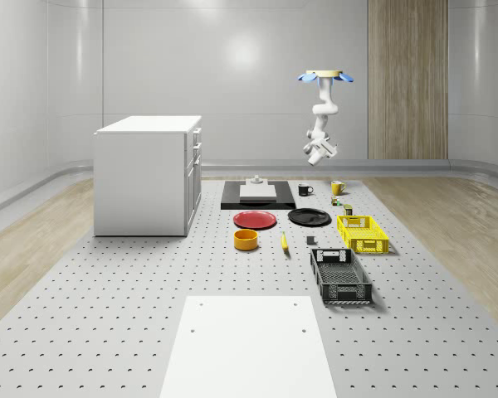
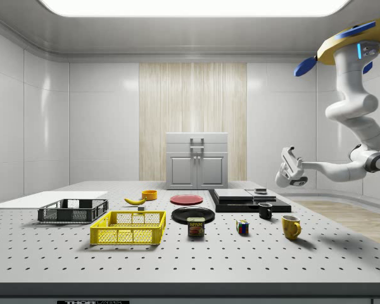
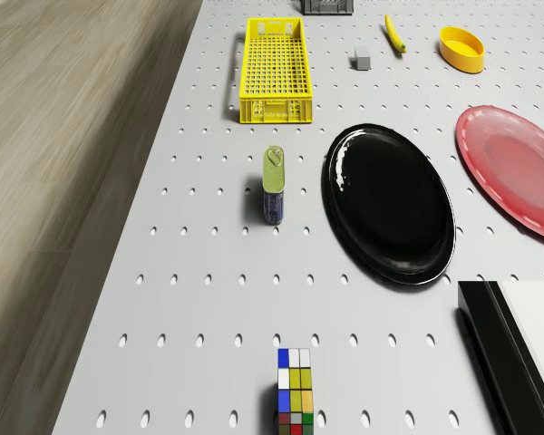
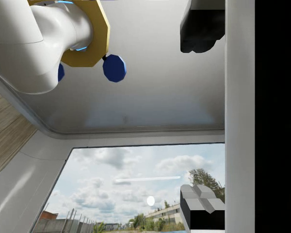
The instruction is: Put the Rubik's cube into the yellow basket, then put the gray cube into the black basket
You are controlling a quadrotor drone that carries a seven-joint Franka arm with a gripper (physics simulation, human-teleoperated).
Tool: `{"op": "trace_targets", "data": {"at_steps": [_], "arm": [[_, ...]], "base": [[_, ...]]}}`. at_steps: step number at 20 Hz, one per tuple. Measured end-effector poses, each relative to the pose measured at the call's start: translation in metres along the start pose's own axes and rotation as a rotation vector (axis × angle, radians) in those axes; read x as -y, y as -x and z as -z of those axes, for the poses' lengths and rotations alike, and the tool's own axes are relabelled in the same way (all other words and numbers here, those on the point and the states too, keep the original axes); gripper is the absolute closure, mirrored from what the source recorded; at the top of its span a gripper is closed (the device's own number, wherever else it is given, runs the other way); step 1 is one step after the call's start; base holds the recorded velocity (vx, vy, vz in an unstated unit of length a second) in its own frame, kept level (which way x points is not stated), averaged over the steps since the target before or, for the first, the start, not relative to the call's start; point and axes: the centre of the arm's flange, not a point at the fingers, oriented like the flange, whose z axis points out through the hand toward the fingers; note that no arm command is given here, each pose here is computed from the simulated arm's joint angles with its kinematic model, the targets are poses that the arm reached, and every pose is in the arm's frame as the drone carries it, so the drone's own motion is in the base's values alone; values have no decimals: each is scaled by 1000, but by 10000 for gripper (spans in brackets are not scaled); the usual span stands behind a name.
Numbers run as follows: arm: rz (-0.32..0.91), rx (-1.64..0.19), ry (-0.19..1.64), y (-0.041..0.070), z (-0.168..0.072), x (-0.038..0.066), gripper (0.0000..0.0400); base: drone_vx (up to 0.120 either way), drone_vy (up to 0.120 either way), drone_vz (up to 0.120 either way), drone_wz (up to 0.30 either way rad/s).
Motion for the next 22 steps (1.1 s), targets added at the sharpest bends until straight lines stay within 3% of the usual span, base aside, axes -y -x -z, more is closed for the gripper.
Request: {"op": "trace_targets", "data": {"at_steps": [3,5,8,14,22], "arm": [[10,-330,330,32,-11,31,0],[18,-574,576,52,-32,50,0],[28,-913,917,68,-73,66,0],[45,-1328,1332,69,-130,65,0],[57,-1511,1509,63,-153,57,0]], "base": [[120,0,-40,0],[120,0,-120,0],[120,0,-120,0],[120,0,-120,0],[120,0,-120,0]]}}
